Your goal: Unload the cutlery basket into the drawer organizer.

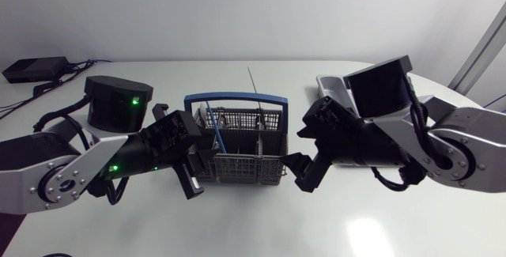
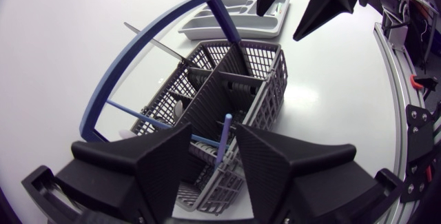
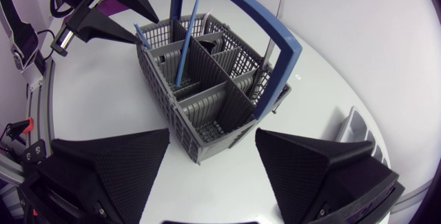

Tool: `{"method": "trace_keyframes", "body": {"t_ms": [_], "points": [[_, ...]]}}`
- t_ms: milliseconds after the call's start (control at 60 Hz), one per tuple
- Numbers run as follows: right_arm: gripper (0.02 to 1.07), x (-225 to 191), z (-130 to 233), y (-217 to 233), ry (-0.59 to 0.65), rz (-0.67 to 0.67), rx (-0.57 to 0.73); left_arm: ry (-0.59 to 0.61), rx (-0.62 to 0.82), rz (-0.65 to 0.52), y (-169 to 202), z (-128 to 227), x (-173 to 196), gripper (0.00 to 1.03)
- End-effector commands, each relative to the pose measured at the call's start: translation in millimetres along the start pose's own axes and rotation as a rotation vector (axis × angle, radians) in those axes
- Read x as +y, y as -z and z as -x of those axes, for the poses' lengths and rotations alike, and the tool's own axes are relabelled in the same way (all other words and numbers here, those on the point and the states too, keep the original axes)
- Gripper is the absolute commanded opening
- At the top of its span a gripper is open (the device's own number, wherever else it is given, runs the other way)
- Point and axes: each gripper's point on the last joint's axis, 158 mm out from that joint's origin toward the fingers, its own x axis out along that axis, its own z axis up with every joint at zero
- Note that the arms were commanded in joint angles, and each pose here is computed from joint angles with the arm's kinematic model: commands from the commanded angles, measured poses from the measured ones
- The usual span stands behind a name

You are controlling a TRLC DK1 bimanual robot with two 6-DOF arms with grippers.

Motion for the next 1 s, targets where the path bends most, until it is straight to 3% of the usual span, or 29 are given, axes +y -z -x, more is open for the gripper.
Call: {"method": "trace_keyframes", "body": {"t_ms": [0, 350, 617, 750, 983], "points": [[0.92, 2.7, -5.6, 7.7, -0.002, -0.020, 0.022, 0.003, 0.023, -0.017, 10.9, -3.9, -3.5, 0.36], [0.92, 6.8, -7.6, 8.4, -0.008, -0.017, 0.023, 0.012, 0.023, -0.025, 12.9, -5.9, -8.7, 0.24], [0.92, 10.2, -10.1, 9.2, -0.013, -0.015, 0.029, 0.018, 0.021, -0.032, 12.7, -6.4, -12.0, 0.04], [0.92, 10.8, -8.6, 5.1, -0.011, -0.011, 0.020, -0.004, -0.008, -0.034, 3.5, 0.2, -6.2, 0.04], [0.92, 17.3, -3.9, -8.5, -0.012, 0.011, 0.005, -0.115, -0.152, -0.029, -38.4, 47.0, 19.3, 0.04]]}}
